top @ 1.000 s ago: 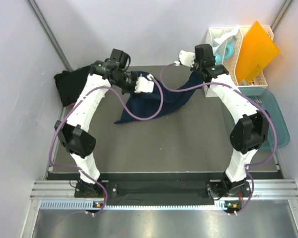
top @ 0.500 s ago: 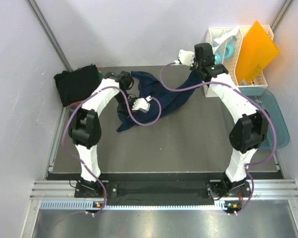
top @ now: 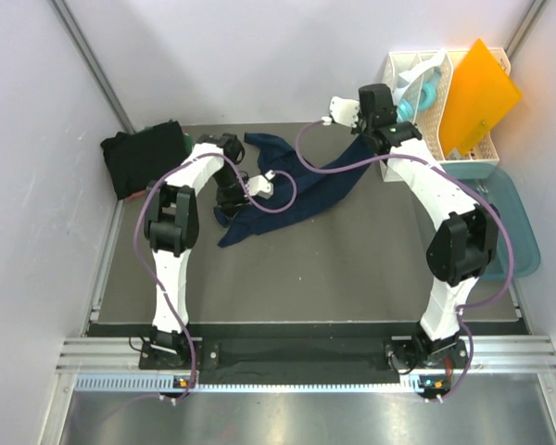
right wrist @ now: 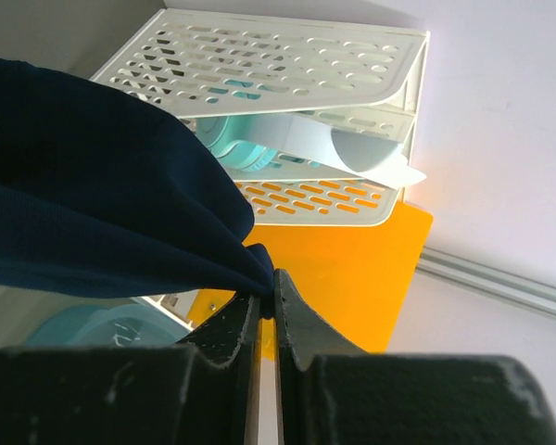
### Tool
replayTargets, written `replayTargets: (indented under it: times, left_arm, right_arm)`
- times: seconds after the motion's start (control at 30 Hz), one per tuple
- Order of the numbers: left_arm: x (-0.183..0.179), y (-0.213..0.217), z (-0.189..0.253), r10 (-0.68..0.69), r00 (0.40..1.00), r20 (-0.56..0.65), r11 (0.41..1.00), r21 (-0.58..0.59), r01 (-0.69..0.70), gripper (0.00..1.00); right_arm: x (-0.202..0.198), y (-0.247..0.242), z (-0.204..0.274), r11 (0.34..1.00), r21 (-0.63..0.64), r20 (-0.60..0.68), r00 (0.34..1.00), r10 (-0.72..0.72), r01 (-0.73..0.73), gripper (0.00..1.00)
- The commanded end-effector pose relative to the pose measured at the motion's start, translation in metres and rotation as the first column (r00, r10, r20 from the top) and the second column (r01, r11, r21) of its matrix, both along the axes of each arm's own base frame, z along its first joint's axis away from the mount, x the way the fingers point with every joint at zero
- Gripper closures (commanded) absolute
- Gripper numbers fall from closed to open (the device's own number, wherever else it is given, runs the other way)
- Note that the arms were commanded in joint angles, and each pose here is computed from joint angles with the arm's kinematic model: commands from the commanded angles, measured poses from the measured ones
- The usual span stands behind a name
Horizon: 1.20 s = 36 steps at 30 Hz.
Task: Fold and stack the t-shirts
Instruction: Flatten out the tshirt
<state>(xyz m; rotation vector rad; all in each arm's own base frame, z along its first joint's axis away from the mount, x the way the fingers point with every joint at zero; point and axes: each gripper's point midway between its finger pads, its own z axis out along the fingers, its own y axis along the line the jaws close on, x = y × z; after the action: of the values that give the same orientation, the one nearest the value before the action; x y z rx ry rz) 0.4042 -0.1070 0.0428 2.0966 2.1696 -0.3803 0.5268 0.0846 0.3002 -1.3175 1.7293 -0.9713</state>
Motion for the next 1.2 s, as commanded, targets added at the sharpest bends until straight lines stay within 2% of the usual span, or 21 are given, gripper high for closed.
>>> replayTargets:
  times: [0.0, 0.2, 0.23, 0.33, 0.37, 0.53, 0.63, 0.67, 0.73, 0.77, 0.83, 0.87, 0.9, 0.93, 1.03, 1.17]
  left_arm:
    - [0.034, -0.003, 0.043, 0.084, 0.979, 0.187, 0.995, -0.072, -0.071, 0.50]
    - [0.056, 0.003, 0.072, 0.139, 0.934, 0.330, 0.990, -0.083, -0.118, 0.49]
    - [0.067, 0.003, 0.084, 0.149, 0.905, 0.398, 0.988, -0.093, -0.121, 0.49]
    - [0.074, 0.004, 0.100, 0.152, 0.865, 0.478, 0.988, -0.110, -0.112, 0.48]
    - [0.073, 0.004, 0.102, 0.151, 0.859, 0.488, 0.988, -0.113, -0.109, 0.44]
    - [0.057, 0.010, 0.105, 0.086, 0.855, 0.511, 0.996, -0.076, -0.055, 0.43]
    - [0.041, 0.013, 0.108, -0.032, 0.846, 0.533, 0.998, -0.031, 0.057, 0.44]
    - [0.030, 0.014, 0.094, -0.067, 0.853, 0.518, 0.996, -0.017, 0.089, 0.44]
    - [0.017, 0.017, 0.102, -0.181, 0.805, 0.566, 0.980, 0.033, 0.197, 0.44]
    - [-0.004, 0.021, 0.078, -0.230, 0.816, 0.530, 0.970, 0.054, 0.238, 0.45]
    - [-0.009, 0.021, 0.088, -0.331, 0.713, 0.618, 0.935, 0.112, 0.337, 0.44]
    - [-0.028, 0.024, 0.064, -0.354, 0.724, 0.592, 0.926, 0.115, 0.359, 0.44]
    - [-0.028, 0.021, 0.071, -0.369, 0.676, 0.638, 0.915, 0.122, 0.384, 0.44]
    - [-0.032, 0.020, 0.068, -0.401, 0.657, 0.639, 0.899, 0.135, 0.417, 0.44]
    - [-0.044, 0.011, 0.063, -0.397, 0.679, 0.617, 0.890, 0.077, 0.450, 0.44]
    - [-0.039, 0.001, 0.066, -0.389, 0.689, 0.612, 0.882, 0.031, 0.470, 0.44]
  right_arm:
    - [-0.004, -0.001, 0.027, 0.999, 0.042, 0.091, 0.996, -0.020, 0.016, 0.96]
    - [-0.001, 0.003, 0.027, 0.999, 0.050, 0.096, 0.995, -0.013, 0.008, 0.96]
    - [0.000, 0.004, 0.026, 0.999, 0.051, 0.095, 0.995, -0.014, 0.009, 0.95]
    - [0.001, 0.005, 0.026, 0.999, 0.051, 0.094, 0.995, -0.009, 0.004, 0.96]
    - [0.002, 0.004, 0.026, 0.999, 0.049, 0.093, 0.996, -0.008, 0.004, 0.96]
    - [0.002, 0.005, 0.027, 0.999, 0.045, 0.094, 0.996, -0.002, -0.002, 0.95]
    - [0.003, 0.005, 0.026, 0.999, 0.040, 0.092, 0.996, 0.001, -0.005, 0.95]
    - [0.003, 0.006, 0.026, 0.999, 0.038, 0.092, 0.996, 0.002, -0.006, 0.96]
    - [0.003, 0.005, 0.025, 0.999, 0.037, 0.089, 0.996, 0.001, -0.004, 0.96]
    - [0.003, 0.007, 0.025, 0.999, 0.042, 0.090, 0.996, 0.003, -0.007, 0.95]
    - [0.003, 0.006, 0.024, 0.999, 0.040, 0.086, 0.996, 0.002, -0.005, 0.96]
    - [0.004, 0.006, 0.023, 0.999, 0.043, 0.086, 0.996, 0.002, -0.006, 0.96]
    - [0.004, 0.007, 0.022, 0.999, 0.043, 0.084, 0.996, 0.000, -0.004, 0.96]
    - [0.004, 0.006, 0.022, 0.999, 0.043, 0.084, 0.996, 0.000, -0.004, 0.96]
    - [0.003, 0.006, 0.020, 0.999, 0.044, 0.079, 0.997, -0.004, 0.001, 0.96]
    - [0.002, 0.005, 0.020, 0.999, 0.043, 0.079, 0.997, -0.006, 0.002, 0.96]
